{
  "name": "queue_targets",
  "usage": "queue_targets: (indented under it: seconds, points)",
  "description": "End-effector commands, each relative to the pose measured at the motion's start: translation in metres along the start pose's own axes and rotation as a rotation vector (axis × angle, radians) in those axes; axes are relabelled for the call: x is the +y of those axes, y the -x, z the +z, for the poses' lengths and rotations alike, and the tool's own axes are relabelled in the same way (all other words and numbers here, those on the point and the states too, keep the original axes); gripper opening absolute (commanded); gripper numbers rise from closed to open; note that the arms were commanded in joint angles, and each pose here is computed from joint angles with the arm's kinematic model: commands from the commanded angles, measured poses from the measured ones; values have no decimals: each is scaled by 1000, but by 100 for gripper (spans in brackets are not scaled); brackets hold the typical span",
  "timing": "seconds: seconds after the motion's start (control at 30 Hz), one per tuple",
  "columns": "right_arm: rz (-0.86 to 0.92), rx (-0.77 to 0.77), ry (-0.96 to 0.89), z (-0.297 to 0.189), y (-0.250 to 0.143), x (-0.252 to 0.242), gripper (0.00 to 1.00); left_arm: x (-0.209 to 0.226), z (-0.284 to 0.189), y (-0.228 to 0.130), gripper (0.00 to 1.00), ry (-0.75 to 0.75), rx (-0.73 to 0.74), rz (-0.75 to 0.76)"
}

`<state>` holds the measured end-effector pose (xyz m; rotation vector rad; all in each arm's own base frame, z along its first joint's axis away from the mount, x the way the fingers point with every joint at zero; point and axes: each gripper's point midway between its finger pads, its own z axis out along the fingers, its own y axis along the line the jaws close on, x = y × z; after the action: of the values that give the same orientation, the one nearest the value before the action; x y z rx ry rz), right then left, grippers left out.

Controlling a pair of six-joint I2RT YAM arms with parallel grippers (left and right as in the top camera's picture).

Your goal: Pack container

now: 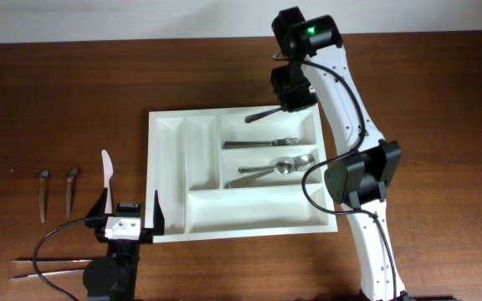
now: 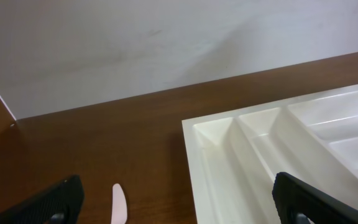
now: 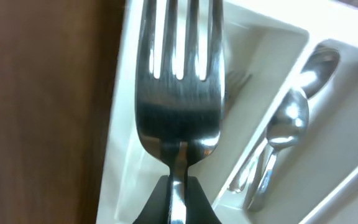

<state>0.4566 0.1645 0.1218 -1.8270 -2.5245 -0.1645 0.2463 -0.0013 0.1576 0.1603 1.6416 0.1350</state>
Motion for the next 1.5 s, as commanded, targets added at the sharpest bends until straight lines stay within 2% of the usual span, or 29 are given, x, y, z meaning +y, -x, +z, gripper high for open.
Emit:
queue_targets:
  seconds: [0.0, 0.13, 0.3, 0.5, 0.57, 0.67, 0.77, 0.87, 1.03, 1.13, 1.3, 1.33, 1.47]
  points:
    - [132, 51, -40, 8, -14, -7, 5, -1, 0, -1, 99, -6, -1, -6]
    - [140, 70, -16, 10, -23, 0, 6, -1, 0, -1, 99, -6, -1, -6]
    - [182, 61, -14, 11, -30, 1, 13, -1, 0, -1, 99, -6, -1, -6]
    - [180, 29, 1, 11, -25, 4, 15, -1, 0, -1, 99, -6, -1, -6]
    - [180, 11, 3, 11, -21, 4, 20, -1, 0, -1, 99, -6, -1, -6]
    - [150, -30, 21, 11, -11, 7, 34, -1, 0, -1, 99, -6, -1, -6]
    - [76, -62, 56, 6, 7, 15, 47, -1, 0, -1, 99, -6, -1, -6]
    - [-26, -85, 117, -7, 34, 27, 51, -1, 0, -1, 99, -6, -1, -6]
    - [-330, -174, 232, -51, 104, 40, 66, -1, 0, 0, 99, -6, -1, -6]
    - [-532, -247, 249, -75, 142, 33, 66, -1, 0, -1, 99, -6, -1, -6]
    - [-701, -301, 216, -108, 195, -2, 67, -1, 0, -1, 99, -6, -1, -6]
    - [-796, -291, 249, -116, 197, -4, 77, -1, 0, -1, 99, -6, -1, -6]
    - [-839, -322, 306, -146, 211, -16, 84, -1, 0, -1, 99, -6, -1, -6]
